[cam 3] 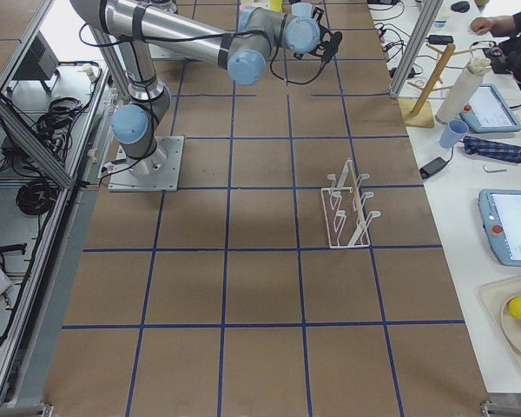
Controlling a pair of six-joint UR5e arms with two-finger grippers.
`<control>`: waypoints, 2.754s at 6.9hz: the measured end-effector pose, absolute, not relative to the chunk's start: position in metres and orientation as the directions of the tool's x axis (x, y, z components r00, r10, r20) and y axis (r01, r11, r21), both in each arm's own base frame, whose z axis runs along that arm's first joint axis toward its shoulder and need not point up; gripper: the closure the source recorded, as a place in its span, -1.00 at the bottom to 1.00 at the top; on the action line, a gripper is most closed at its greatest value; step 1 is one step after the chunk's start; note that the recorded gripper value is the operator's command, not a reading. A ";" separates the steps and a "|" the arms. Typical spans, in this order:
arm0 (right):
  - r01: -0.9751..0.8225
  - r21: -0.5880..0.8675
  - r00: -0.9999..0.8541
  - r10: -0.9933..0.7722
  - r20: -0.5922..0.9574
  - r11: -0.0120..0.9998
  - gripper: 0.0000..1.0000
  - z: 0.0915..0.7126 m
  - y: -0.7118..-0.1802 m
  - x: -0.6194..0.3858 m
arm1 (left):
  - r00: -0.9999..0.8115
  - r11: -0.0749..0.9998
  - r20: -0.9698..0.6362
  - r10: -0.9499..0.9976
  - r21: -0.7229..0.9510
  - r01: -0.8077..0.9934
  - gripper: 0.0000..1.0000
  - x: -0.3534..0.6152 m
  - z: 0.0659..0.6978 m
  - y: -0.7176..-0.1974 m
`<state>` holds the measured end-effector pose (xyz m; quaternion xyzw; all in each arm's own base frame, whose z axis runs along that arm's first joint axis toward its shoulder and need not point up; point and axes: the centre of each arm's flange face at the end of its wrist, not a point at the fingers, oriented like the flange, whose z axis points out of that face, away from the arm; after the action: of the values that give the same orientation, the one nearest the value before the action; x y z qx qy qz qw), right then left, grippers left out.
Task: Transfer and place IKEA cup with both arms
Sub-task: 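Carry the cup to the tray with the left gripper while the right arm withdraws, then lower the light blue cup onto the tray beside the yellow cup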
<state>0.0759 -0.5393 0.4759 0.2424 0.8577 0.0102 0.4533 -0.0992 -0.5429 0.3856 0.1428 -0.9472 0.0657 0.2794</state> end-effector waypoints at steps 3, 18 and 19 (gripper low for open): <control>0.413 0.072 -0.798 0.399 -0.452 0.908 -1.00 0.489 -0.496 0.103 | -0.995 0.997 0.097 -0.030 -0.069 -0.037 1.00 0.029 0.350 -0.526; 0.166 -0.011 -0.986 0.166 -0.027 0.986 -1.00 0.497 -0.442 0.124 | -0.986 0.995 0.141 0.085 -0.061 0.077 0.68 0.224 0.235 -0.503; 0.168 -0.012 -0.985 0.167 -0.031 0.986 -1.00 0.498 -0.442 0.124 | -0.986 0.995 0.139 0.089 -0.063 0.081 -0.48 0.223 0.235 -0.503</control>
<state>0.1241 -0.4420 0.4976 0.0842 0.9963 -0.0075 0.0148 0.2234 -0.5029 0.2348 -0.0428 -0.9962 0.0284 0.0710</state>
